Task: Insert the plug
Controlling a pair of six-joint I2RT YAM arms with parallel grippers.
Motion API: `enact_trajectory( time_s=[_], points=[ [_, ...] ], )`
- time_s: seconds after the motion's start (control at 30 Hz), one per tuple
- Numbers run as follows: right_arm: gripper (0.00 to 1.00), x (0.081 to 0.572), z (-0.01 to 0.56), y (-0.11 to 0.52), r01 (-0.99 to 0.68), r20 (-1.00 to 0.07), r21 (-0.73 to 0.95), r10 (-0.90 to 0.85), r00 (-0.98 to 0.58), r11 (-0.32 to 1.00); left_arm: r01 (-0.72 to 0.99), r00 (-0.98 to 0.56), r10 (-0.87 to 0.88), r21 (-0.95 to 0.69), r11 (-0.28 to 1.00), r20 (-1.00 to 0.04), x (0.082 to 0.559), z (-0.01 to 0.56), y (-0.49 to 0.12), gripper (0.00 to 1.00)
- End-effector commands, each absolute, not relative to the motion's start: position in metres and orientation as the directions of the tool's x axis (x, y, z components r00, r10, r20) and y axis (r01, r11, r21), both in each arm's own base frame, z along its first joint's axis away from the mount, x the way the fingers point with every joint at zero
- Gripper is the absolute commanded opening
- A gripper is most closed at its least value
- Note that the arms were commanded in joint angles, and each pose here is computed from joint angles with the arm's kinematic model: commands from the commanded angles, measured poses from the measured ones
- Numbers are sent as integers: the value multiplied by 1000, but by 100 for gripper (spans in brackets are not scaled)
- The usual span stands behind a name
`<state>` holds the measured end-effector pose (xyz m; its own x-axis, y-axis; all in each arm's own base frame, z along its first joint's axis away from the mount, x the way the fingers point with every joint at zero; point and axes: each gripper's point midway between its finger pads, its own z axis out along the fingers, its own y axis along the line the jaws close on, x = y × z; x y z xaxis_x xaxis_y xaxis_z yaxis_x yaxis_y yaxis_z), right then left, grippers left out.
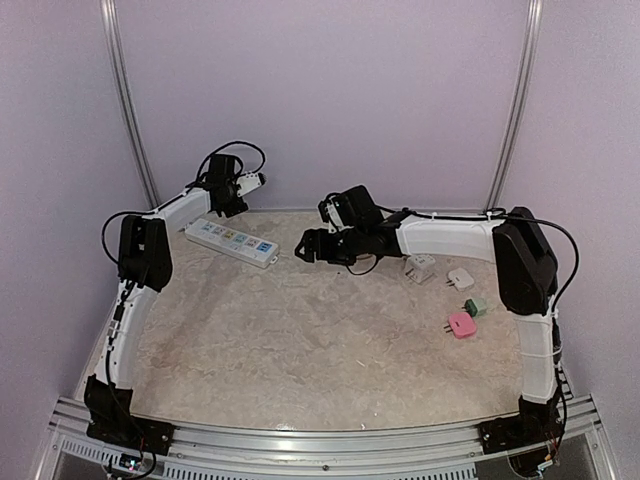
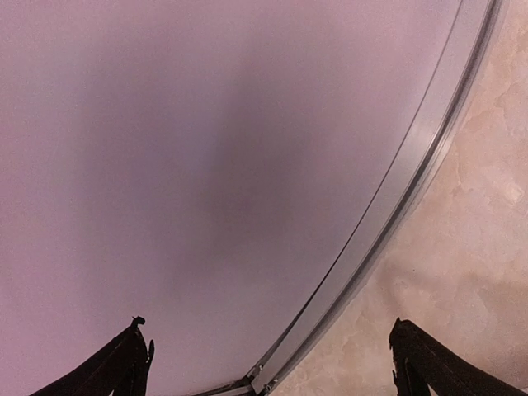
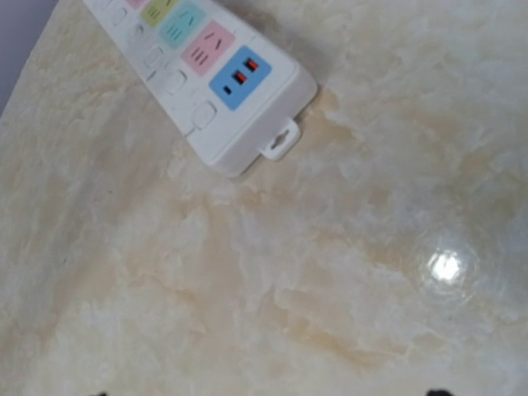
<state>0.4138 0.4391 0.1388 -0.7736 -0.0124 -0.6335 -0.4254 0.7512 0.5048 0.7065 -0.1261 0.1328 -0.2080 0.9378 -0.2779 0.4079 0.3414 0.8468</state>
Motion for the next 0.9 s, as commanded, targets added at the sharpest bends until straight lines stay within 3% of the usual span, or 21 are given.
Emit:
enact_trajectory(
  time_s=[0.0,0.6,0.77,0.87],
  points=[
    [82,402,137,439,-438,-632,472,-53,-773,765,546,-183,974,810,212,-132,696,77,-118,99],
    [83,384,179,429,-504,-711,406,-83,-698,763,906,-86,992,422,37,96,539,19,-96,92],
    [83,379,192,427,-521,-732,390,-87,-675,759,913,-136,991,391,117,21,515,44,-98,91],
    [83,376,196,428,-526,-737,385,-90,-670,758,859,-268,958,424,287,-106,524,78,-106,94]
  ],
)
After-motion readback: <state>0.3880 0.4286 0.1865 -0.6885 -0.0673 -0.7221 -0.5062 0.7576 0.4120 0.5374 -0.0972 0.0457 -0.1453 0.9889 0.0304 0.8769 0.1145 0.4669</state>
